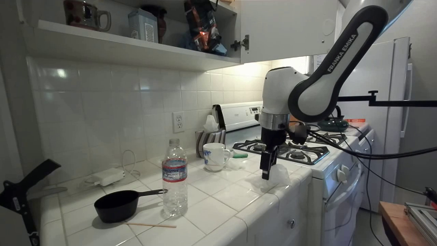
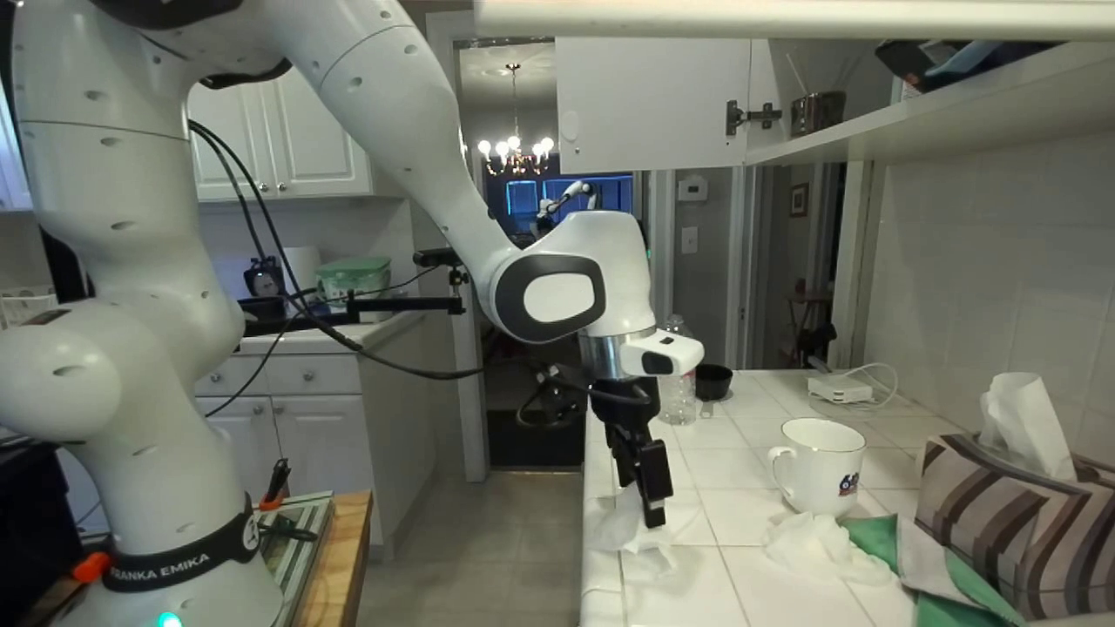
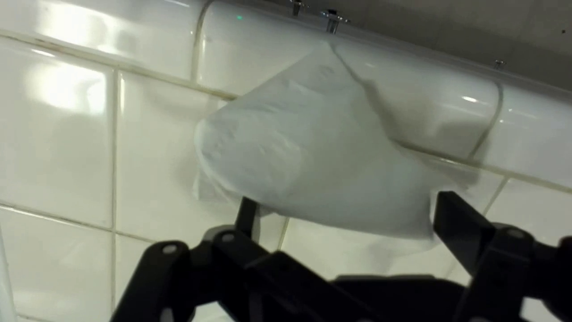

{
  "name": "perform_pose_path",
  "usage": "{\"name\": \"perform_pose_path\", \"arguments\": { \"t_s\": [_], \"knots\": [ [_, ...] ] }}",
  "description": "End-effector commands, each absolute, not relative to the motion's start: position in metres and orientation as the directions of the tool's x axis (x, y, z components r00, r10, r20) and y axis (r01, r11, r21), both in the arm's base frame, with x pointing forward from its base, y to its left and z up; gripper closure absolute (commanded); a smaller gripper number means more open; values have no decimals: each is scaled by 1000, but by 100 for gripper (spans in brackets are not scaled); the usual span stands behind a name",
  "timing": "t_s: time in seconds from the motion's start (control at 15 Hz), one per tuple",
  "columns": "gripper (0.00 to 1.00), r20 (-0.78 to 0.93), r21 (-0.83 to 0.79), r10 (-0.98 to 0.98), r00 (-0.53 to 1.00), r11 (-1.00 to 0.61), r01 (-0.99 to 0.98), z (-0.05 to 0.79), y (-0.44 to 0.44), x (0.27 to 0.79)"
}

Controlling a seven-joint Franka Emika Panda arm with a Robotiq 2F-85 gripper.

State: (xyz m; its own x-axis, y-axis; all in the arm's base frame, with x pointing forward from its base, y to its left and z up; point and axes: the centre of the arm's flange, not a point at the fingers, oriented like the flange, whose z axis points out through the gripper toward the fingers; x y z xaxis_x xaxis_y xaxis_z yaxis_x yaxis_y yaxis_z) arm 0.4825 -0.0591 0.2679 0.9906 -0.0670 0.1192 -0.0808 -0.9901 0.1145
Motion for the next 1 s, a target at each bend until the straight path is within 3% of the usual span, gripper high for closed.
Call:
{"name": "perform_pose_path", "arguments": {
  "t_s": [0.0,0.07,0.13,0.87,0.93],
  "knots": [
    [0,55,154,-93,994,-983,-101,260,-60,473],
    [0,41,162,-101,994,-981,-107,258,-62,469],
    [22,26,169,-114,993,-979,-117,254,-64,467],
    [98,108,158,-188,976,-966,-203,246,-60,501],
    [100,117,155,-198,973,-964,-215,248,-62,512]
  ]
}}
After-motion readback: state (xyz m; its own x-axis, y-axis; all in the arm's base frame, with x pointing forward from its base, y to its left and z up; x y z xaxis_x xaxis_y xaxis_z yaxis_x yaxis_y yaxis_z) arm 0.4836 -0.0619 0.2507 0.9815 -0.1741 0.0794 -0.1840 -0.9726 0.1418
